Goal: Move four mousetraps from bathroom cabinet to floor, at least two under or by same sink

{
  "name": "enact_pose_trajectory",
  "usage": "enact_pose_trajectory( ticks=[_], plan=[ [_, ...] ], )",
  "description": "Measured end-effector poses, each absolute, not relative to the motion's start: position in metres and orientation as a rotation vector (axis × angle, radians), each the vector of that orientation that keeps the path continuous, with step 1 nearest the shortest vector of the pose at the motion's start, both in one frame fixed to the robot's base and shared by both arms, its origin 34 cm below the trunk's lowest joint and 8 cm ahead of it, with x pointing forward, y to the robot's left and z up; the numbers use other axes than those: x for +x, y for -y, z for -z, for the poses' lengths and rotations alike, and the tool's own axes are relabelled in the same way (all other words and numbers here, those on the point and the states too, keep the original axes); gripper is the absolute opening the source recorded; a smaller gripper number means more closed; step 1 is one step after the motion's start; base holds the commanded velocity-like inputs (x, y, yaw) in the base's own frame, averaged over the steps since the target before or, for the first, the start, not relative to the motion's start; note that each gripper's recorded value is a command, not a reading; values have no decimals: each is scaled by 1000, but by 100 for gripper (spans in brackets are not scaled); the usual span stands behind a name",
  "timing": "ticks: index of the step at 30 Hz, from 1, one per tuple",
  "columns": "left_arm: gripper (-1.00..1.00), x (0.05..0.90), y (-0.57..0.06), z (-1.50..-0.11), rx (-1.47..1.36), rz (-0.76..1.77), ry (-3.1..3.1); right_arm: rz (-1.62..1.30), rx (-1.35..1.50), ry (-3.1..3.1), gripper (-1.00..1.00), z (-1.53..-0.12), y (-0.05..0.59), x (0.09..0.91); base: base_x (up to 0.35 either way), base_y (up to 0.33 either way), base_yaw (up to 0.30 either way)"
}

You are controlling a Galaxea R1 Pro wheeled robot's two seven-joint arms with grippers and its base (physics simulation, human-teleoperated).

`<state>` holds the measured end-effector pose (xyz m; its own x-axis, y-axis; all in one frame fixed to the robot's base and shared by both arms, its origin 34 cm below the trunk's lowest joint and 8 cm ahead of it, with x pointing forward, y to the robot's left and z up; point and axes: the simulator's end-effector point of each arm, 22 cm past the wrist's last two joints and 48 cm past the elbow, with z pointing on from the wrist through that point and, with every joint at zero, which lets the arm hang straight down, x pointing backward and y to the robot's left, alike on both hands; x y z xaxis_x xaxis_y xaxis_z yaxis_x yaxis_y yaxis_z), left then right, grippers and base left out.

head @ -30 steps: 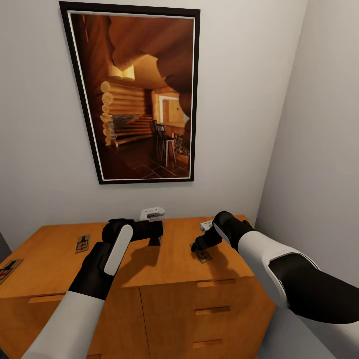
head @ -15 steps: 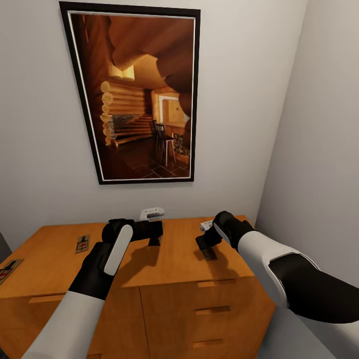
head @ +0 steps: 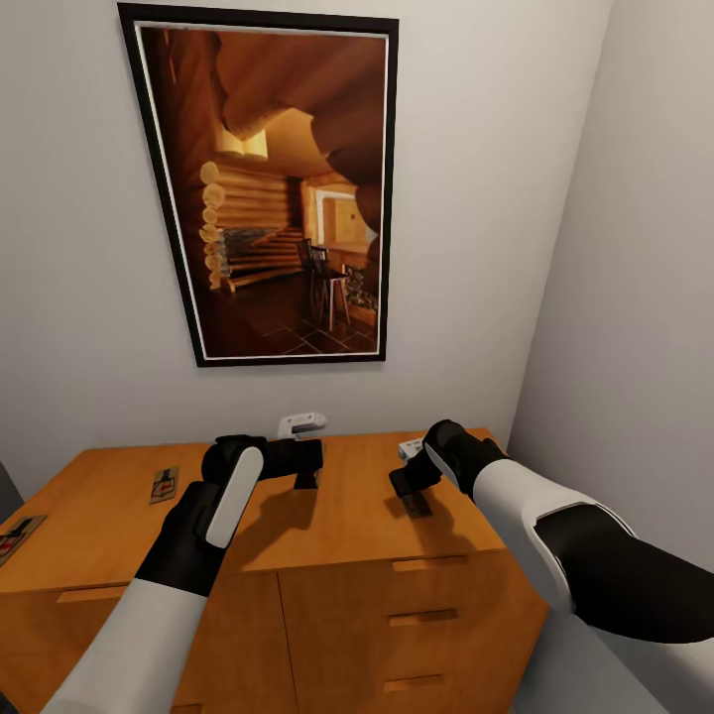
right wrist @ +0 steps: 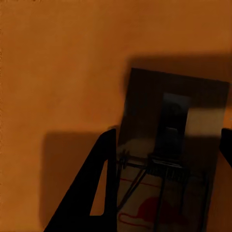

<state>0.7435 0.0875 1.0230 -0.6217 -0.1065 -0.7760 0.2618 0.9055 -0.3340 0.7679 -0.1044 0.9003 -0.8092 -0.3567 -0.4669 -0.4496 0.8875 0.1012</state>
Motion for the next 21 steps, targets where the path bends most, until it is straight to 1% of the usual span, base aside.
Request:
enact_pose_trajectory(
  ticks=[21],
  plan=[
    [-100,743,-88,-1031,110,528,-2191,-316,-563,-2649,-100,-902,105,758,0,0,0]
  ],
)
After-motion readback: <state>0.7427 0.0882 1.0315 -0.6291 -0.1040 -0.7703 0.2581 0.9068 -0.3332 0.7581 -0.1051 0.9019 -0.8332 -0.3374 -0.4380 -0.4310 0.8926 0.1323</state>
